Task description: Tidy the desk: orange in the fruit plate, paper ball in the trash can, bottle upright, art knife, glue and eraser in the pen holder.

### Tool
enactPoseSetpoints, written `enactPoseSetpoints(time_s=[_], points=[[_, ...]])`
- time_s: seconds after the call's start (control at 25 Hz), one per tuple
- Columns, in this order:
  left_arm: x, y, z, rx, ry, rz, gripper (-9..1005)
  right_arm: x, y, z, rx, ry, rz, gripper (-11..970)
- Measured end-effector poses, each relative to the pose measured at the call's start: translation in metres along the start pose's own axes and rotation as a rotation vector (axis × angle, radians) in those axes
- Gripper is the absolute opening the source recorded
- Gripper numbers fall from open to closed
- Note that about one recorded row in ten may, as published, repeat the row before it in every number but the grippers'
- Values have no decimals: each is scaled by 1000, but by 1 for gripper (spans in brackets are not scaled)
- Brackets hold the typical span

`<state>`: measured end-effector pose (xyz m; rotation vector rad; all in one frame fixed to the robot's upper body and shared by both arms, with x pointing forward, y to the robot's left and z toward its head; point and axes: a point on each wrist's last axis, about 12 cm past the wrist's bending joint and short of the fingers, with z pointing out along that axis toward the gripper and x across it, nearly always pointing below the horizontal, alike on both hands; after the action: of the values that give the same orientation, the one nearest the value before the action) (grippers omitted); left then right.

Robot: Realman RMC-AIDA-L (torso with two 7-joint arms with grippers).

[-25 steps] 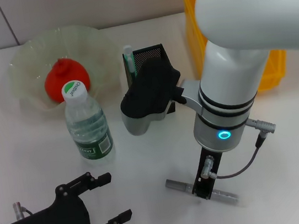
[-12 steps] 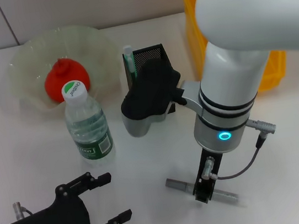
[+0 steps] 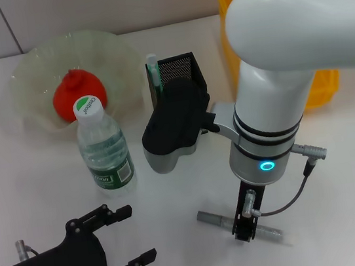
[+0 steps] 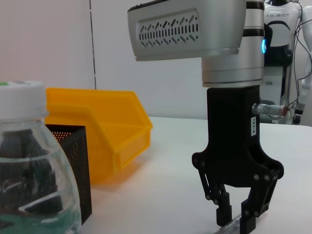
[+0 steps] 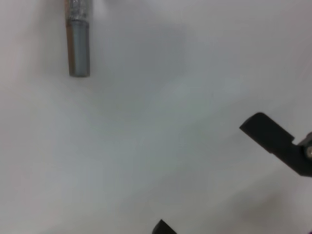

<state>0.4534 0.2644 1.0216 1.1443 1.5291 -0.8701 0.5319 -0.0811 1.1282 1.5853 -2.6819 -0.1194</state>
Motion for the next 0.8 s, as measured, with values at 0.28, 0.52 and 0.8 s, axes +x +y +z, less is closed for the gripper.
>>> enactPoseSetpoints(time_s=[0.28,0.52,0.8], points=[[0,0,0,1,0,-1,782,2,-2,3,4,14,3,241],[0,-1,1,2,1,-3,782,3,-1,3,2,14,-10,124],[0,0,1,5,0,-2,782,5,-4,-5,7,-13,-5,121]])
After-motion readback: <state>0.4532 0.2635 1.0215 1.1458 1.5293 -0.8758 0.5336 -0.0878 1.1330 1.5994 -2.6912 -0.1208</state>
